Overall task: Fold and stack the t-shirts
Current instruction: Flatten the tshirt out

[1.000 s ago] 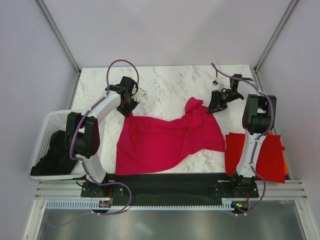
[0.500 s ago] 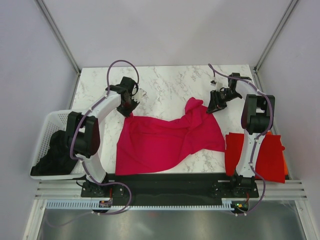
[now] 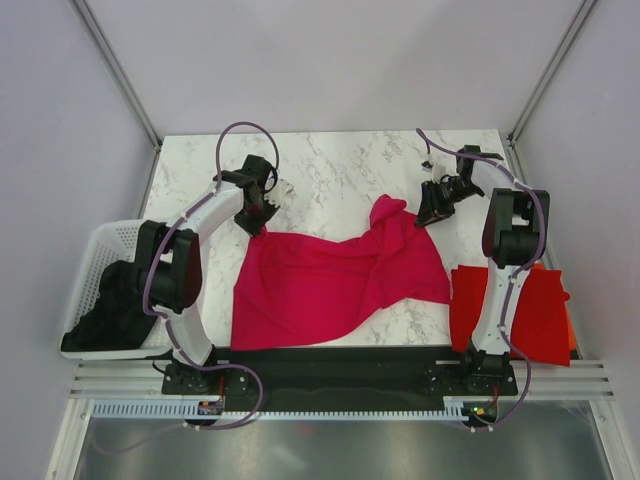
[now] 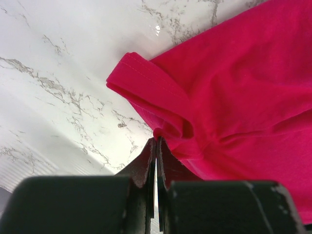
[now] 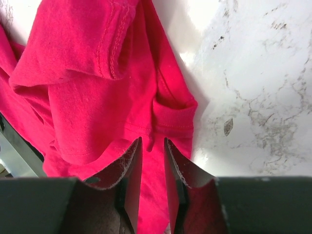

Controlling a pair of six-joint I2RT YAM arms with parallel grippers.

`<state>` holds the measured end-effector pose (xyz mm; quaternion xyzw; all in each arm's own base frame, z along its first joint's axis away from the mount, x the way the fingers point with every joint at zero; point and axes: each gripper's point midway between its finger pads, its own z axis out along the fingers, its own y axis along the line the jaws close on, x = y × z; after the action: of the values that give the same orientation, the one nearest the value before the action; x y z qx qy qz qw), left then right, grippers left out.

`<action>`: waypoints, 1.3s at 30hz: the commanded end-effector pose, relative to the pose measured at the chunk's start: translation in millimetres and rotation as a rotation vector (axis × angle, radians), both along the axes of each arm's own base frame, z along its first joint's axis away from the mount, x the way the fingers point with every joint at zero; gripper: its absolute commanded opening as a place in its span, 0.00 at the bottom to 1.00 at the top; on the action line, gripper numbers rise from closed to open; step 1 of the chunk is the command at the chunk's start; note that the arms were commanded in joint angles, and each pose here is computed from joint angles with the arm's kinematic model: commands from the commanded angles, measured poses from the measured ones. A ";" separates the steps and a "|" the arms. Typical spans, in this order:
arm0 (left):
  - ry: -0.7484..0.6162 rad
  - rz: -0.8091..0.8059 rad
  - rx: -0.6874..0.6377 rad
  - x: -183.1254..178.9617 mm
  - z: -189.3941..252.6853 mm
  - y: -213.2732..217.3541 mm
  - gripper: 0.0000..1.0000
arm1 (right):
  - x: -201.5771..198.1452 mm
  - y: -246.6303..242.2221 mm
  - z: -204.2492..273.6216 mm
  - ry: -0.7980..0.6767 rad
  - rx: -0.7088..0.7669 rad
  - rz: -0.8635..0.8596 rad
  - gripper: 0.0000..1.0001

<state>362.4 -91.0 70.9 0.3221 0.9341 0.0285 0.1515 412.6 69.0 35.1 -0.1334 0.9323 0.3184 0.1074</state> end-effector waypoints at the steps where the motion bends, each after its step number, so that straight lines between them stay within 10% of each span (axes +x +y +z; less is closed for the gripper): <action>1: -0.040 -0.013 -0.016 12.6 7.0 -2.4 0.02 | 9.3 2.7 3.6 -0.030 0.022 0.013 0.31; 17: -0.042 -0.014 -0.005 13.3 6.2 -1.1 0.02 | 3.2 15.0 1.3 -0.012 0.047 0.048 0.30; 26: -0.051 -0.015 0.005 14.6 8.2 1.3 0.02 | 6.0 17.8 17.7 -0.046 0.053 0.061 0.03; 39: -0.452 0.164 -0.100 90.4 161.5 67.5 0.02 | 99.8 -55.3 230.3 -0.648 -0.049 -0.102 0.00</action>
<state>430.0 -36.9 148.4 0.2357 0.9343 0.0509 0.2625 497.6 38.2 163.4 -0.1780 0.9014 0.2740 0.2841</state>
